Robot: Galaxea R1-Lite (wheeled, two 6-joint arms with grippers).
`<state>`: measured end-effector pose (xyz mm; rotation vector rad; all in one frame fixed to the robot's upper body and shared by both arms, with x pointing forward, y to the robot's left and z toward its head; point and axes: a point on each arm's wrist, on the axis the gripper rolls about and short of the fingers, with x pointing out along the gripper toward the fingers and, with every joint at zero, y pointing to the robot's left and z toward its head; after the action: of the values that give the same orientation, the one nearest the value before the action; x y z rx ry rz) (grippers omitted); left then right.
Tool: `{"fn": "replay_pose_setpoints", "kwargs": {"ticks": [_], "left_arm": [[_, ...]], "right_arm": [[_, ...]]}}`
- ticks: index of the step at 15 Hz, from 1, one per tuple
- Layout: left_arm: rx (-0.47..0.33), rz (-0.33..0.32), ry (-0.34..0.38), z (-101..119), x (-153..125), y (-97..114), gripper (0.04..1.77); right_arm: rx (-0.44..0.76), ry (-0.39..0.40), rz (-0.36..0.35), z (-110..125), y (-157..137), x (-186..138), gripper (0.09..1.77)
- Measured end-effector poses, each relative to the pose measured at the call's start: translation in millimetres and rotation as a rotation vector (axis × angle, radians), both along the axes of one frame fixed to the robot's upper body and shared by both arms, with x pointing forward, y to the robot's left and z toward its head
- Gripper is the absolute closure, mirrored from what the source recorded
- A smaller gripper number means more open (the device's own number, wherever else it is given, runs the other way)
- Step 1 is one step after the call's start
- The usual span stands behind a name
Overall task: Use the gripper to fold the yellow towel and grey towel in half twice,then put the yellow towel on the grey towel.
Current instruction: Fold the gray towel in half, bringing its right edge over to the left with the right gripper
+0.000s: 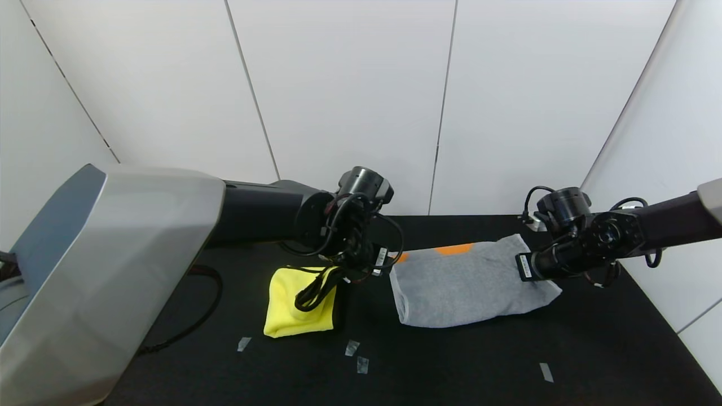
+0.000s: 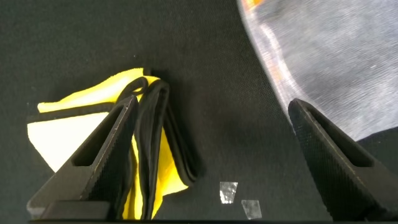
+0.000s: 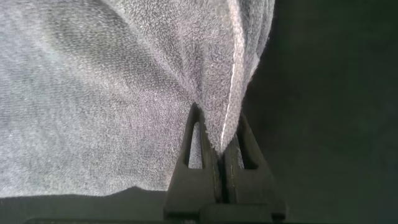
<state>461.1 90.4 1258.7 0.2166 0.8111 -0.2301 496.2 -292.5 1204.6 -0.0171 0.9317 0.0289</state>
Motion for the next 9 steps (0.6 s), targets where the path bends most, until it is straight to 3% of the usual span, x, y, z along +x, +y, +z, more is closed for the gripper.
{"fn": "replay_pose_setpoints", "kwargs": {"ticks": [4, 9], "left_arm": [[-0.001, -0.003, -0.007, 8.4, -6.3, 4.7, 0.09], [0.001, -0.005, -0.004, 15.8, -16.6, 11.0, 0.09]], "right_arm": [[0.004, -0.035, 0.017, 22.7, 4.7, -8.7, 1.7], [0.036, -0.086, 0.137, 44.1, 54.4, -25.1, 1.7]]}}
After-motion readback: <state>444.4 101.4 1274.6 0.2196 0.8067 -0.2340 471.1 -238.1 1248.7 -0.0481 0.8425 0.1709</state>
